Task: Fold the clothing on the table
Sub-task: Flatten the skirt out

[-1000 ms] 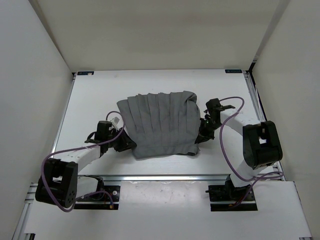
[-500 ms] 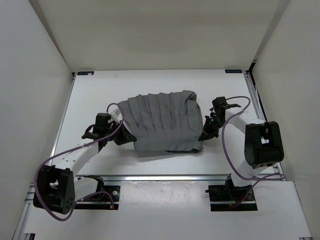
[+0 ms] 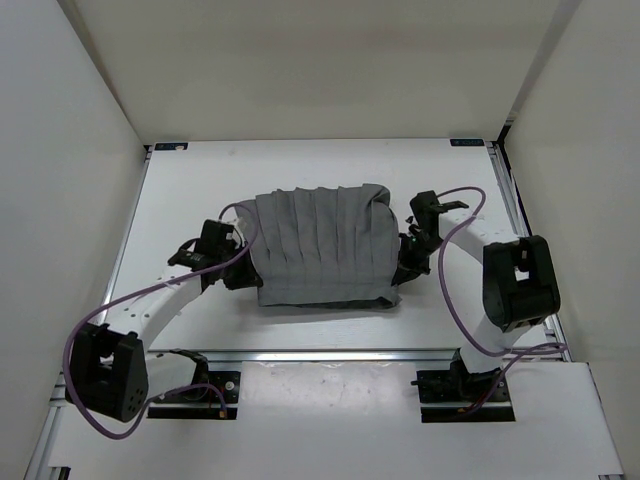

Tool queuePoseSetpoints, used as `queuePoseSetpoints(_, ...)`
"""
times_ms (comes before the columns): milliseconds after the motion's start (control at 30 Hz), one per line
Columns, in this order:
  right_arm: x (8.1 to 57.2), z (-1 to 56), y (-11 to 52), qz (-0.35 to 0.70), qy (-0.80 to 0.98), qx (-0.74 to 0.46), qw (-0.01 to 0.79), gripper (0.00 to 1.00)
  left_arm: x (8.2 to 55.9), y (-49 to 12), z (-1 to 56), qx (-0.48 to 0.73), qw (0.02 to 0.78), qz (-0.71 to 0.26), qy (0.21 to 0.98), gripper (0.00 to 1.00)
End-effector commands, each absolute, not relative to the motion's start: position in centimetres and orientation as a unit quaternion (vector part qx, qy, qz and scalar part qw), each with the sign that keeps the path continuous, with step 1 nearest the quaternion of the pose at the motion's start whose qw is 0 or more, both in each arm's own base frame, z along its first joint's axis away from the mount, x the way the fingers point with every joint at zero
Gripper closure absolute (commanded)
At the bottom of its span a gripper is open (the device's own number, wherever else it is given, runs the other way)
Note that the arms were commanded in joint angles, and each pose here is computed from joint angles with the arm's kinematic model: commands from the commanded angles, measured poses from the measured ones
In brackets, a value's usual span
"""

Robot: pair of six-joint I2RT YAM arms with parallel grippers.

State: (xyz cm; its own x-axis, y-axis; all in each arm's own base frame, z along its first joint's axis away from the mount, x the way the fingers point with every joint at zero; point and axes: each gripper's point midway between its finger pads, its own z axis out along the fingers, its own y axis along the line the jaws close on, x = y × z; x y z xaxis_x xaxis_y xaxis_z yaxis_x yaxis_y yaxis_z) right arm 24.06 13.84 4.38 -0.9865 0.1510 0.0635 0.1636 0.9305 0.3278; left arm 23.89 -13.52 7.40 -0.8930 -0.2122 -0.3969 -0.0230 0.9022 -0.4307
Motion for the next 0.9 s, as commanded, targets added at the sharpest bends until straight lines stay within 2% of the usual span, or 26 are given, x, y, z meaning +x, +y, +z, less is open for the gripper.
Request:
queuePoseSetpoints(0,23.8,2.8,7.1,0.001,-0.997,-0.071,0.006,1.00,23.1,-6.1,5.5,-0.061,0.216,-0.026,0.974,1.00)
queuePoseSetpoints(100,23.9,1.9,7.2,0.007,-0.997,-0.069,0.014,1.00,21.4,-7.1,3.0,-0.030,0.161,-0.030,0.986,1.00)
queuePoseSetpoints(200,24.3,1.9,8.5,-0.019,-0.998,-0.061,0.006,1.00,21.3,-8.8,2.8,-0.005,0.156,-0.034,0.987,1.00)
queuePoseSetpoints(267,25.2,2.4,9.7,-0.050,-0.997,-0.053,-0.020,0.92,21.7,-9.7,3.3,-0.018,0.167,-0.063,0.984,1.00)
queuePoseSetpoints(367,26.3,4.2,10.7,-0.088,-0.992,-0.063,-0.061,0.72,22.2,-10.5,4.4,-0.039,0.187,-0.111,0.975,1.00)
queuePoseSetpoints(433,26.4,5.2,10.8,-0.116,-0.987,-0.077,-0.079,0.63,22.2,-10.6,4.9,-0.046,0.192,-0.127,0.972,1.00)
queuePoseSetpoints(667,24.6,5.0,13.1,-0.203,-0.971,-0.111,-0.062,0.58,21.2,-11.5,4.9,-0.052,0.193,-0.159,0.967,1.00)
queuePoseSetpoints(733,23.5,4.4,15.0,-0.265,-0.955,-0.132,-0.035,0.57,21.0,-11.8,4.7,-0.055,0.192,-0.166,0.966,1.00)
queuePoseSetpoints(867,22.3,3.3,17.0,-0.307,-0.939,-0.153,-0.003,0.53,20.3,-11.9,4.7,-0.051,0.187,-0.168,0.967,1.00)
